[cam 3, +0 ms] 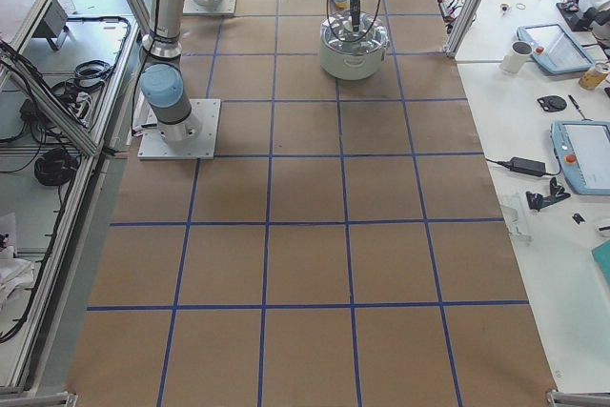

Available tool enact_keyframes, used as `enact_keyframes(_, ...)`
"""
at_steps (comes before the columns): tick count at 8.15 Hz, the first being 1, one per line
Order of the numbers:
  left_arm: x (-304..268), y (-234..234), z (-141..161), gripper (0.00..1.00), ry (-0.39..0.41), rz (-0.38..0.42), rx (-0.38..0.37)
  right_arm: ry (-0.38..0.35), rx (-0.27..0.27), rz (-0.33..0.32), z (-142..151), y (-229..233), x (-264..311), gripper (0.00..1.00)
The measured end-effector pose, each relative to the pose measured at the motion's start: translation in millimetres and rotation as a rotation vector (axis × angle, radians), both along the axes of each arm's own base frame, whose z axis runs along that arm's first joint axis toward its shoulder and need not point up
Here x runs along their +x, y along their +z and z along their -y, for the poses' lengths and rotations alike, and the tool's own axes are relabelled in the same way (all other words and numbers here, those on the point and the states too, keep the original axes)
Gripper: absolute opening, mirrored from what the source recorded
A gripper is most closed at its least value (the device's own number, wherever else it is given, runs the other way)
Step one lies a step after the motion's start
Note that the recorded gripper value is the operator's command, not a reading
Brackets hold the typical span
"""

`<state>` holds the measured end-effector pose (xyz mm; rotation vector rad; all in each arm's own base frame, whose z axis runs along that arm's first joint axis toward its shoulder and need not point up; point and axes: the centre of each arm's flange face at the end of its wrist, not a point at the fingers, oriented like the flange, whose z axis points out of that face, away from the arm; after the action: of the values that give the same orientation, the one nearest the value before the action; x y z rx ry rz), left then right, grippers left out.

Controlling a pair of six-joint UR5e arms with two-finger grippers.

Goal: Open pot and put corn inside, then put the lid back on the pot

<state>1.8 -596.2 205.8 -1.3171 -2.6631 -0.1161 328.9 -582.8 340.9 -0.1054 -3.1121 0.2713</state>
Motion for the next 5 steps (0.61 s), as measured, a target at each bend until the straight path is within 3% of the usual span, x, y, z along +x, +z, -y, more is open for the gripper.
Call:
enact_keyframes(1,0,-4,0,0.92,0.0,0.0,0.0,0.001,0.0,0.006,0,1,1,0.4)
enact_keyframes(2,0,-8,0,0.74,0.0,0.001,0.001,0.002,-0.001,0.013,1,3,2,0.37)
enact_keyframes(5,1,-18,0,0.4,0.002,-0.002,0.011,0.006,-0.014,0.021,1,12,1,0.37)
